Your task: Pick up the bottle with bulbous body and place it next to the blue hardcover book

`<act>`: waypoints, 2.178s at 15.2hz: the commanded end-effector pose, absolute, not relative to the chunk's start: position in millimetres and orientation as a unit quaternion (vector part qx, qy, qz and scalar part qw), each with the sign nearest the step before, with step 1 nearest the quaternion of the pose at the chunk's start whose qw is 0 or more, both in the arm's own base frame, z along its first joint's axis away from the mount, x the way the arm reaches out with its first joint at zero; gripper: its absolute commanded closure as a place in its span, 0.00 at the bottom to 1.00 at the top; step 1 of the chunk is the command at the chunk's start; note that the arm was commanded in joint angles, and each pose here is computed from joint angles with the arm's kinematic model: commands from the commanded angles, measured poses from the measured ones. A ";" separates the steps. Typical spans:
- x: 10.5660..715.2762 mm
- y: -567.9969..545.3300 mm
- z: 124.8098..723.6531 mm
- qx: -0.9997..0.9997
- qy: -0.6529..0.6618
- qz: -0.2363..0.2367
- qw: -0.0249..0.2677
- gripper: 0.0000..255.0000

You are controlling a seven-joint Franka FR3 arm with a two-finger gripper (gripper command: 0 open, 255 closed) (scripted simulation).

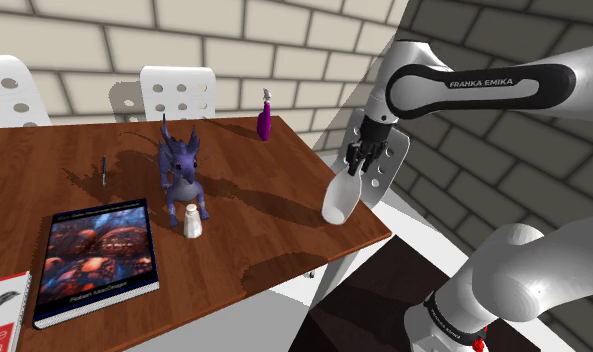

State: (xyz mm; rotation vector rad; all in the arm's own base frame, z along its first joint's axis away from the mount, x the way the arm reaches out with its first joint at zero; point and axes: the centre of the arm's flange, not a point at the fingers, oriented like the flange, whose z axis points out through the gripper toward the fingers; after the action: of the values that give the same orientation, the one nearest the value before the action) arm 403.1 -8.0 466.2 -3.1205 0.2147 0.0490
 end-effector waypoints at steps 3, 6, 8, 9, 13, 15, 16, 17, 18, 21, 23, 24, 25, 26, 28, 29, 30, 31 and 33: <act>404.0 -8.9 487.8 -0.997 0.069 0.016 0.007 1.00; 404.0 -8.9 503.7 -0.997 0.069 0.016 0.007 1.00; 404.0 -8.9 514.2 -0.997 0.069 0.016 0.007 1.00; 404.0 -8.9 519.5 -0.997 0.069 0.016 0.007 1.00; 404.0 -8.9 540.6 -0.997 0.069 0.016 0.007 1.00; 404.0 -8.9 551.2 -0.997 0.069 0.016 0.007 1.00; 404.0 -8.9 556.5 -0.997 0.069 0.016 0.007 1.00; 404.0 -8.9 561.7 -0.997 0.069 0.016 0.007 1.00; 404.0 -8.9 567.0 -0.997 0.069 0.016 0.007 1.00; 404.0 -8.9 582.9 -0.997 0.069 0.016 0.007 1.00; 404.0 -8.9 593.4 -0.997 0.069 0.016 0.007 1.00; 404.0 -8.9 598.7 -0.997 0.069 0.016 0.007 1.00; 404.0 -8.9 604.0 -0.997 0.069 0.016 0.007 1.00; 404.0 -8.9 609.3 -0.997 0.069 0.016 0.007 1.00; 404.0 -8.9 619.8 -0.997 0.069 0.016 0.007 1.00; 404.0 -8.9 625.1 -0.997 0.069 0.016 0.007 1.00; 404.0 -8.9 630.4 -0.997 0.069 0.016 0.007 1.00; 404.0 -8.9 635.7 -0.997 0.069 0.016 0.007 1.00; 404.0 -8.9 646.2 -0.997 0.069 0.016 0.007 1.00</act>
State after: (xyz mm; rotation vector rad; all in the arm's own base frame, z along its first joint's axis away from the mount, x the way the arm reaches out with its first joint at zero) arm 403.9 -9.4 641.2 -3.1204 0.2148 0.0494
